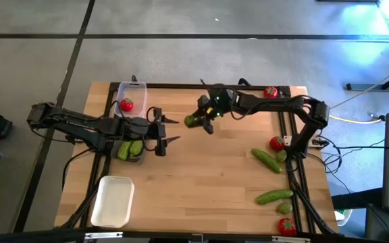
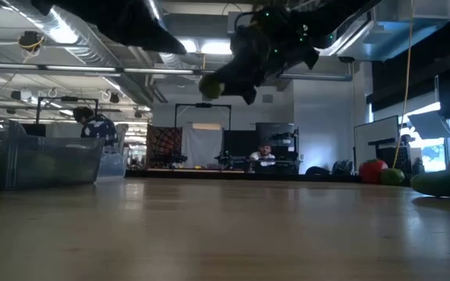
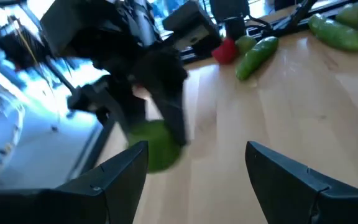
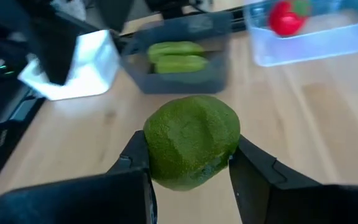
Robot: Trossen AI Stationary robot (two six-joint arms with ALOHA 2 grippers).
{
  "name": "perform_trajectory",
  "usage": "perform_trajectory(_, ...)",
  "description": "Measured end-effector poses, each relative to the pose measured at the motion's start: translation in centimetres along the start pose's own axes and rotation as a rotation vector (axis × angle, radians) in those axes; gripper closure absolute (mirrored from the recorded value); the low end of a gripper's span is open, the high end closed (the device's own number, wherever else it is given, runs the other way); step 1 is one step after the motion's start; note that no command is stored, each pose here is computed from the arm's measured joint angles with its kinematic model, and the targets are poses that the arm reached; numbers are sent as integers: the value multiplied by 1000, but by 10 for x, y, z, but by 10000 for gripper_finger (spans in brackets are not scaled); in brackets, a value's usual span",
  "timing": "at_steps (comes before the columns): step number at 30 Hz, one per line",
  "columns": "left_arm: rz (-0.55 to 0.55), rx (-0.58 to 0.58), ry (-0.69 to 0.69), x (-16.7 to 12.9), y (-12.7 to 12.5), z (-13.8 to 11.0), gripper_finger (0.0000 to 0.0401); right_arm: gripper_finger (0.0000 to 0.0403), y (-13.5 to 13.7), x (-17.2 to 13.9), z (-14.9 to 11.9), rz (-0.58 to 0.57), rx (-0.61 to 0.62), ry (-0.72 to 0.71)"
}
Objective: Sort produce into baskets
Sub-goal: Put the top left lime into the white bin
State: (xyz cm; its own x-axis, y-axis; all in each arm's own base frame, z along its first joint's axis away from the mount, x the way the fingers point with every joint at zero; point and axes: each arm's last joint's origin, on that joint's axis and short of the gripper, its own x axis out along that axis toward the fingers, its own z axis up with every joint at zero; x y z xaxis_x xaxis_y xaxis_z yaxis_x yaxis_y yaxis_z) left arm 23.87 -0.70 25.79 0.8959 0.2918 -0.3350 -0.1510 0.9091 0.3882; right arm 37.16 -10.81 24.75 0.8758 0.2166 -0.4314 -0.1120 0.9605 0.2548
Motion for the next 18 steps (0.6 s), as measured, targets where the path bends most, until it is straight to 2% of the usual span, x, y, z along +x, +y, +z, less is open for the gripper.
perform_trajectory(7,-10,85,-5,3,-5,0,136,290,23,9,8,149,5,-65)
perform_trajectory(13,-10,143,-87,12,-17,11,136,290,34,12,11,257,20,-79)
perform_trajectory(18,-15,209,-115,16,-26,16,136,290,42,14,12,307,10,-82)
